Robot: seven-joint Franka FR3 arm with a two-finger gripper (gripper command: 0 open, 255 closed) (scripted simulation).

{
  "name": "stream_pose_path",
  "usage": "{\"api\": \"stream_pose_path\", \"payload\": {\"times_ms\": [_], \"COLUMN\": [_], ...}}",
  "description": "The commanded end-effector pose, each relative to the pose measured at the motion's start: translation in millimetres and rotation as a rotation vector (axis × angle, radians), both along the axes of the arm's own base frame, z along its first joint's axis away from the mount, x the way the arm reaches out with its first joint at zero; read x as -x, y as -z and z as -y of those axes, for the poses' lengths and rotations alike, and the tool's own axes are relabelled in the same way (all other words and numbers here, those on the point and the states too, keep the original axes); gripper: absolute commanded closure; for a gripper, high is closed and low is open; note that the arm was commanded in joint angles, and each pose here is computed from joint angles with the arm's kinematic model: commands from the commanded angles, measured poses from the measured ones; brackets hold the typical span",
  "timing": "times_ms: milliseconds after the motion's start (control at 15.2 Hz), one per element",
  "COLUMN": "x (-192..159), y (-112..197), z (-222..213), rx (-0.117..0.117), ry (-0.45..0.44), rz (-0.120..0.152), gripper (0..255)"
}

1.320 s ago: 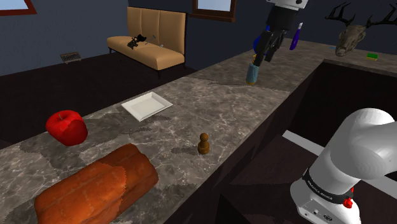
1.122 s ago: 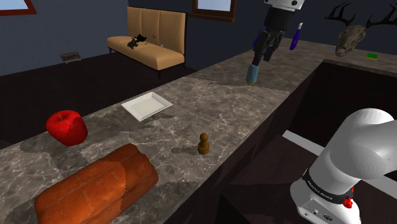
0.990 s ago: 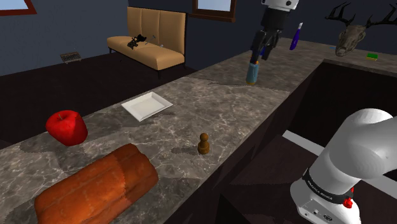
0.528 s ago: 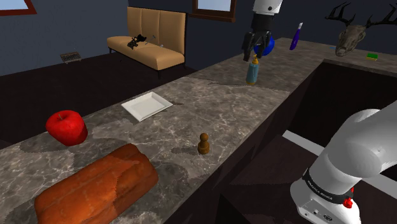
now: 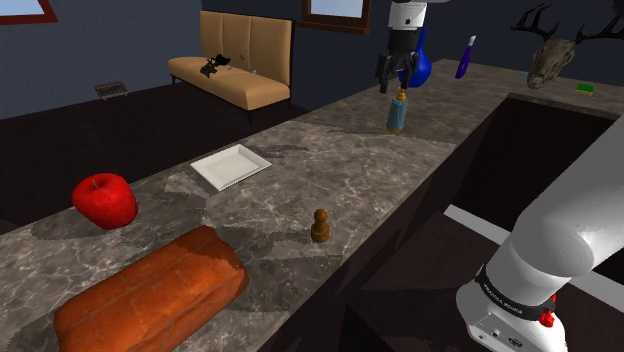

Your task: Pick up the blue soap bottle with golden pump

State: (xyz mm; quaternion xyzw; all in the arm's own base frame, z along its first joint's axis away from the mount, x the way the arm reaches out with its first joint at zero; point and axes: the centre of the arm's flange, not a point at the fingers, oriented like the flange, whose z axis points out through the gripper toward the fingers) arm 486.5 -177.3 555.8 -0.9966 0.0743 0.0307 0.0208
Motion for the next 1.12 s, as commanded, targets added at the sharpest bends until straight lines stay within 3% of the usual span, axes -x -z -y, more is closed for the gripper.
{"api": "stream_pose_path", "payload": {"times_ms": [0, 924, 1056], "x": [-17, -108, -108], "y": [11, 71, 76], "z": [22, 182, 183], "rx": [0.006, 0.048, 0.048], "ry": [0.028, 0.219, 0.22], "rz": [-0.024, -0.186, -0.187], "gripper": [0, 0, 0]}}
